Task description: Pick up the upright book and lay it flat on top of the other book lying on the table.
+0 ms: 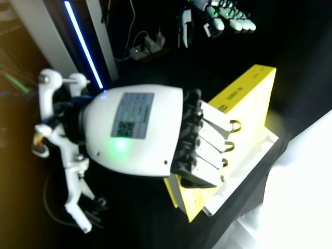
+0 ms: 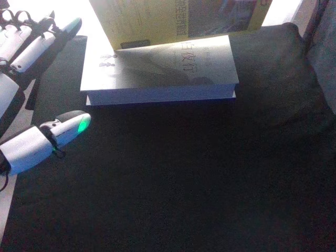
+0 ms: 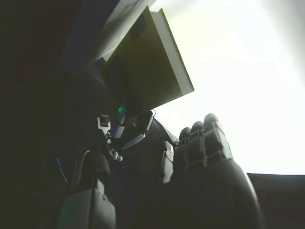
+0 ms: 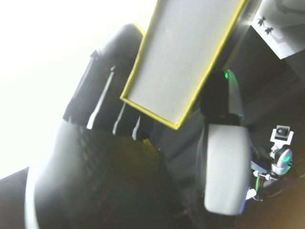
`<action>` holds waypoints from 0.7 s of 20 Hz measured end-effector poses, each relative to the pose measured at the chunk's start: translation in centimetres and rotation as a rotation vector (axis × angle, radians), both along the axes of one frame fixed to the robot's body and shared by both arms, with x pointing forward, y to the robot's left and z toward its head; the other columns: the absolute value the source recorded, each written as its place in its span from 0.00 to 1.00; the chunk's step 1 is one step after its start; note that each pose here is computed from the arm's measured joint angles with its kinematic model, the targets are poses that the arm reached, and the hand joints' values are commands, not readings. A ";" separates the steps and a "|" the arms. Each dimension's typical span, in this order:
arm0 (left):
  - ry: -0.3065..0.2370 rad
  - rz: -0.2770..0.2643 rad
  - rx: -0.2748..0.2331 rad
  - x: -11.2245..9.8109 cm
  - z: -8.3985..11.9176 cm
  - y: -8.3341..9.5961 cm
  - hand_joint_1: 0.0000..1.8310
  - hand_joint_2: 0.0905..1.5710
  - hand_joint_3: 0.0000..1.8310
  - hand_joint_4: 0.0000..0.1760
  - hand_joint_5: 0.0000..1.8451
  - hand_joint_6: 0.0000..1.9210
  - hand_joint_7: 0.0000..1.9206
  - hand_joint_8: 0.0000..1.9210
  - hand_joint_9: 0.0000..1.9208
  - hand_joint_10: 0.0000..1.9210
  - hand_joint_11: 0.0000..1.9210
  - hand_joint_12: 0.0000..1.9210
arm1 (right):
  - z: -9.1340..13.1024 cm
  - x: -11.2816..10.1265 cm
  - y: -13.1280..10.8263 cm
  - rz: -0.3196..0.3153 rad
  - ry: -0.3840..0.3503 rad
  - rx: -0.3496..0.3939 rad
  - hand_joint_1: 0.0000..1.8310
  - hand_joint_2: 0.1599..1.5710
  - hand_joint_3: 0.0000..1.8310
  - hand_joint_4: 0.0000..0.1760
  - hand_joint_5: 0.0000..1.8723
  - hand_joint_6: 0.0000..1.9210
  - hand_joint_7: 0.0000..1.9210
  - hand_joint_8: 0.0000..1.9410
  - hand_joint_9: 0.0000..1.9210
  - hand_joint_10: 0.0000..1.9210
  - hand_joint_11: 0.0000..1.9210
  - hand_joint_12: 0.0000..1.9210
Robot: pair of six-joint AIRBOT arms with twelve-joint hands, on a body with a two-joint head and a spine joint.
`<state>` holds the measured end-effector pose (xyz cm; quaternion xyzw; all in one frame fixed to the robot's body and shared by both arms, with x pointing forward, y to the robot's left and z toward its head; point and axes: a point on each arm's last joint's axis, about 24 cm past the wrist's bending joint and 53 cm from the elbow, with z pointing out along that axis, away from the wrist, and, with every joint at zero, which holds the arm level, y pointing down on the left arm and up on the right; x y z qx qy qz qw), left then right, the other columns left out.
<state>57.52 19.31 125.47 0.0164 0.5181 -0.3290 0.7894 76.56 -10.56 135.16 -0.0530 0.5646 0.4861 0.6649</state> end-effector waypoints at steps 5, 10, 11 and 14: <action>0.007 0.021 -0.009 -0.2 -0.3 0.6 0.19 0.78 0.01 0.96 0.00 0.00 0.00 0.00 0.00 0.00 0.00 0.00 | -4.5 -1.6 1.3 0.065 0.042 -0.005 0.75 0.70 0.00 0.00 0.38 0.56 0.52 0.51 0.50 0.71 0.44 0.86; 0.017 0.017 -0.051 -0.4 -0.2 1.1 0.18 0.80 0.01 0.93 0.00 0.00 0.00 0.00 0.00 0.00 0.00 0.00 | -6.7 -2.2 2.3 0.110 0.067 0.025 0.70 0.68 0.00 0.00 0.42 0.56 0.58 0.48 0.61 0.59 0.53 0.78; 0.019 0.020 -0.052 -0.3 -0.2 1.2 0.16 0.81 0.00 0.94 0.00 0.00 0.00 0.00 0.00 0.00 0.00 0.00 | -7.1 -2.4 2.4 0.116 0.067 0.023 0.68 0.70 0.00 0.00 0.40 0.59 0.55 0.56 0.62 0.58 0.53 0.79; 0.019 0.029 -0.056 -0.3 -0.2 1.4 0.15 0.82 0.01 0.95 0.00 0.00 0.00 0.00 0.00 0.00 0.00 0.00 | -7.8 -2.6 2.8 0.130 0.074 0.029 0.67 0.74 0.00 0.00 0.37 0.63 0.50 0.66 0.56 0.71 0.52 0.87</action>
